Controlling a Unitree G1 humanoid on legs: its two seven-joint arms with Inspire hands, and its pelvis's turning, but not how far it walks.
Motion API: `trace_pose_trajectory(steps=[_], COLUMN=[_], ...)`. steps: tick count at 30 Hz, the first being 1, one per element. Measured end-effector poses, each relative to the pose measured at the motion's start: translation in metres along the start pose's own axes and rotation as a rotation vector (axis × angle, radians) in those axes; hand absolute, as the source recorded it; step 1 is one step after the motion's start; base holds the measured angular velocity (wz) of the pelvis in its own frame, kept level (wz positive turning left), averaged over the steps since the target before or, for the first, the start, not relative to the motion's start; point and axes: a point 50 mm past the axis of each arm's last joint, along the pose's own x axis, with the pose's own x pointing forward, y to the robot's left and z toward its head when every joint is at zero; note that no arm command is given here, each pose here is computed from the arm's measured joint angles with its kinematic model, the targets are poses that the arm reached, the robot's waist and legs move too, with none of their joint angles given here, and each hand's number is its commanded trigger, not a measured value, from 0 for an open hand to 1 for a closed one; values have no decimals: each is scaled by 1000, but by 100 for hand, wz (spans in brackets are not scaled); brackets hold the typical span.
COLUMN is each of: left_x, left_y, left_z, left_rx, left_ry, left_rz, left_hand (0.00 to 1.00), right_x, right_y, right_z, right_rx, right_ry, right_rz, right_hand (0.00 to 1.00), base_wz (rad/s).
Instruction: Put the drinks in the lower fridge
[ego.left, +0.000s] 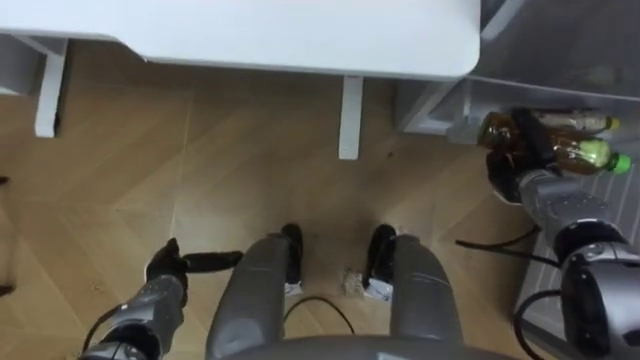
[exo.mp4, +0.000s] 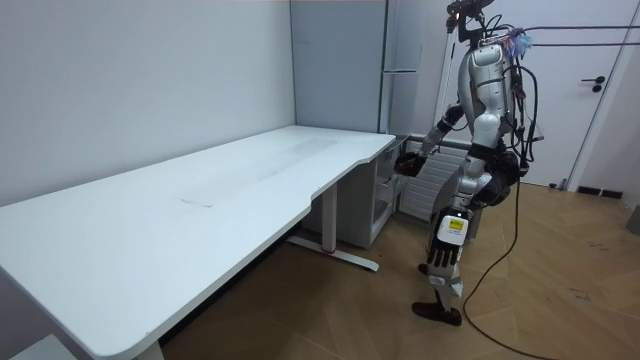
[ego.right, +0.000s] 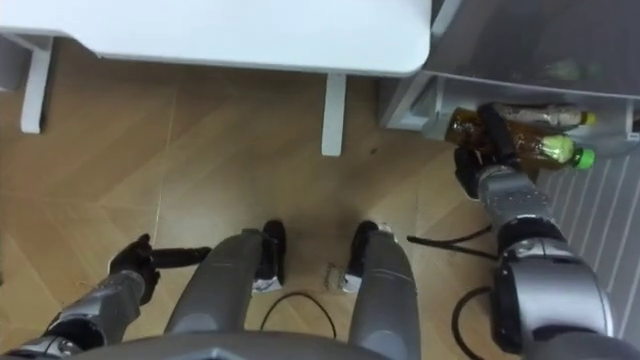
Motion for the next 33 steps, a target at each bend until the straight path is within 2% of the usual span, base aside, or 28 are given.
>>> trace_pose_trajectory(steps=[8, 13, 20, 21, 22, 23, 33], left_x=[-1, 0, 0, 0, 0, 0, 0], left_y=[-2, -3, 0, 2, 5, 6, 11], left_z=[8, 12, 15, 16, 16, 17, 17], left_rx=[50, 70, 83, 84, 85, 85, 106], left_ry=[-42, -53, -65, -69, -74, -76, -82], left_rz=[17, 21, 40, 46, 52, 56, 85], left_hand=[0, 0, 0, 0, 0, 0, 0], right_x=[-4, -11, -15, -16, -17, -18, -19], right_y=[33, 66, 80, 83, 86, 88, 89], right_z=[27, 41, 51, 53, 55, 55, 56], right_rx=[5, -7, -5, -3, -2, -5, -48], right_ry=[-63, -101, -126, -131, -137, -139, -159], right_rz=[57, 113, 128, 130, 133, 131, 84], right_hand=[100, 100, 100, 93, 33, 0, 0], base_wz=[0, -1, 0, 0, 0, 0, 0])
